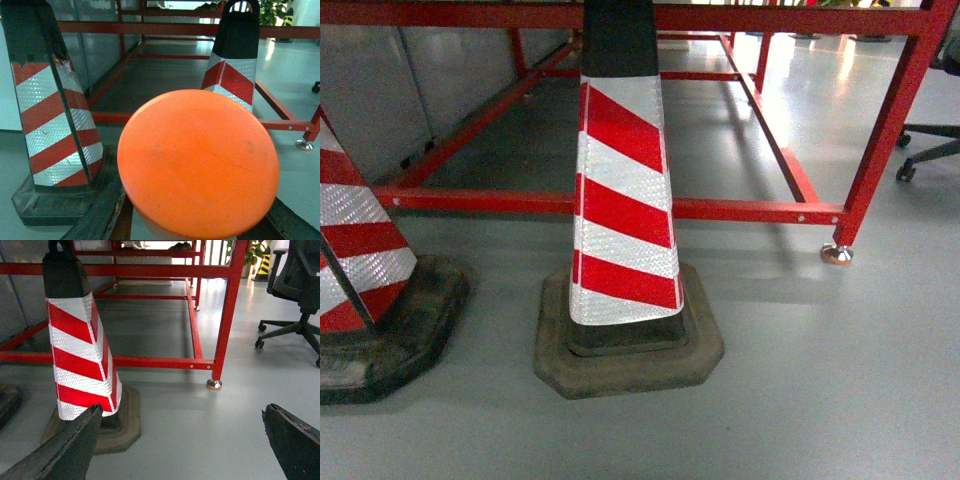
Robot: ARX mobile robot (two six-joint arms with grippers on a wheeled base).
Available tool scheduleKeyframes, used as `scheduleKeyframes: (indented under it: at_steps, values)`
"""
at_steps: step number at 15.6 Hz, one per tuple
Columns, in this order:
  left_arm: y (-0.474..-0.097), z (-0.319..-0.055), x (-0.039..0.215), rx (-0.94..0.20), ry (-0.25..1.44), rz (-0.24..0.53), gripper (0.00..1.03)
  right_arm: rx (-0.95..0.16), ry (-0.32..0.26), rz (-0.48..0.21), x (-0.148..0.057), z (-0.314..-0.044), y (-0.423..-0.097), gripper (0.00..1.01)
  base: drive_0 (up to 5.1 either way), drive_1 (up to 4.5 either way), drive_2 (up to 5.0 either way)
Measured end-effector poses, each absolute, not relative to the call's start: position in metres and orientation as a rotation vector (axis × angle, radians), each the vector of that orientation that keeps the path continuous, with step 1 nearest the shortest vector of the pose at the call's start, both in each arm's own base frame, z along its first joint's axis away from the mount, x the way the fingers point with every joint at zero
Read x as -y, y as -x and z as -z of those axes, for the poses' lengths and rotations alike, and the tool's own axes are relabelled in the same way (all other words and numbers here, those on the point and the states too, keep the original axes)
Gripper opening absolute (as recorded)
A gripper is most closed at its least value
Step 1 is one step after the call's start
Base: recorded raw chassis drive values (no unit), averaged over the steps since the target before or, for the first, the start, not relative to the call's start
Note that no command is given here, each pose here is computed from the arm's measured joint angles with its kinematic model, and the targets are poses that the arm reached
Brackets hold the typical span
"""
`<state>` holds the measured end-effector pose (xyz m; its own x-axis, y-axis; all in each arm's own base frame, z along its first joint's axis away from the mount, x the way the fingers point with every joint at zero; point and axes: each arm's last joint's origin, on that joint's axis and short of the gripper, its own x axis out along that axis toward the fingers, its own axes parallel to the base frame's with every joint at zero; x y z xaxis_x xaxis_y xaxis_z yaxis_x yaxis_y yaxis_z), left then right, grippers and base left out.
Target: Pick capacitor and pack into box
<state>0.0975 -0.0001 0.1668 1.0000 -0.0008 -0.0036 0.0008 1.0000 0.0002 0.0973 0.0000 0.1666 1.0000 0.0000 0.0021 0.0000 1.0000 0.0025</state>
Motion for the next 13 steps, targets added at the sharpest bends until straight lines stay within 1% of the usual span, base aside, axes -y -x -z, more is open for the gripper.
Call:
scheduleKeyframes:
  at_steps: [13]
  values:
    - [-0.0975,-0.1669,0.0001,-0.003,-0.001,0.000,0.44,0.001,-0.004,0.000,0.0000,-0.1666,-0.0973,0.98,0.0,0.00,0.0]
